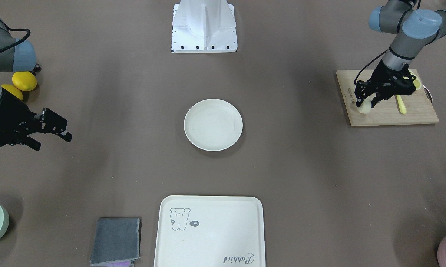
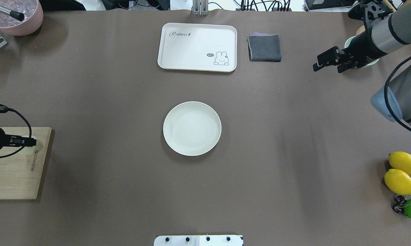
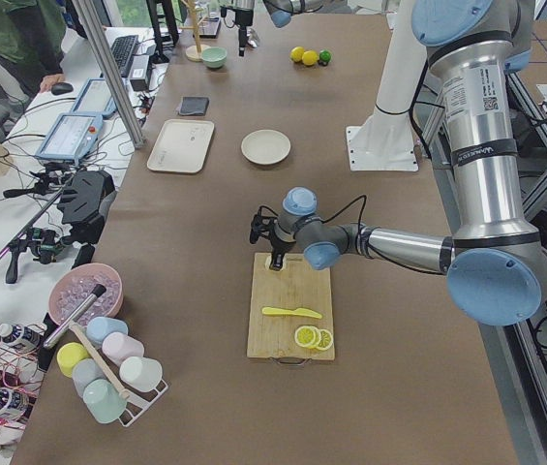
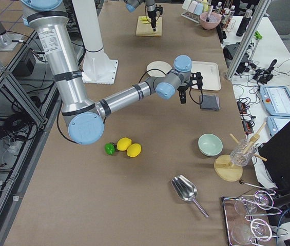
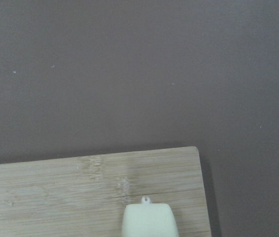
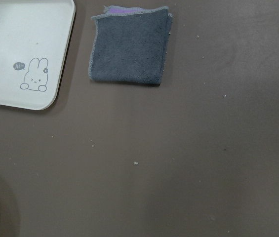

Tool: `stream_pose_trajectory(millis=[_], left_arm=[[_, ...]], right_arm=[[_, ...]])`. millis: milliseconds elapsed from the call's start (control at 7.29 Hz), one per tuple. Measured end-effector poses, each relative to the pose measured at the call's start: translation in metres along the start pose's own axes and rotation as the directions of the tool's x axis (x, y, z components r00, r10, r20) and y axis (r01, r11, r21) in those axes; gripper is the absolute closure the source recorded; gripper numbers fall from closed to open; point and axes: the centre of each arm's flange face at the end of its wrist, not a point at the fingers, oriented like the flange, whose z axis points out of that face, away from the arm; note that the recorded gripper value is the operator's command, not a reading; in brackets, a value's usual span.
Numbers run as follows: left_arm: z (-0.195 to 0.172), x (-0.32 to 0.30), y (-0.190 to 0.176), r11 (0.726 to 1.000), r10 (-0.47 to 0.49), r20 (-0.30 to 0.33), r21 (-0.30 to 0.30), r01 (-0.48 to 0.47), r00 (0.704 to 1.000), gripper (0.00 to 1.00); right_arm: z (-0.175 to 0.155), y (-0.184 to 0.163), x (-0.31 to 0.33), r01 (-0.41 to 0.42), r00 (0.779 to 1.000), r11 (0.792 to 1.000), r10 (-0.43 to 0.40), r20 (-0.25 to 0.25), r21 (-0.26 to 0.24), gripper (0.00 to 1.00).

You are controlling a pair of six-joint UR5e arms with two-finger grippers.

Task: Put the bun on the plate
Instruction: 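Lift the cream bun with the left gripper and carry it toward the plate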

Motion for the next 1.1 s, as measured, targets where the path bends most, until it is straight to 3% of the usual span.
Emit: stream_pose_trajectory(millis=[137,548,685,1097], left_arm=[[-0.001,0.001,0.000,1.000,0.001,-0.002,0.000,-0.001,1.000,0.76],[-0.005,0.005,-0.004,1.000,-0.001,-0.015,0.002,0.001,1.000,0.80],[-0.010,0.012,-0.012,1.000,-0.005,-0.031,0.002,0.006,0.999,0.80],[-0.037,0.123,-0.113,0.999,-0.053,-0.027,-0.003,0.053,0.998,0.76]], right_arm=[[-0.001,0.000,0.001,0.004,1.000,1.000,-0.004,0.001,0.000,0.00],[-0.007,0.000,0.025,0.073,0.997,0.997,-0.073,-0.017,-0.005,0.00],[-0.016,-0.004,0.041,0.054,0.998,0.999,-0.054,-0.039,-0.004,0.00],[-0.037,-0.003,0.088,0.032,0.994,0.999,-0.034,-0.100,-0.017,0.00]])
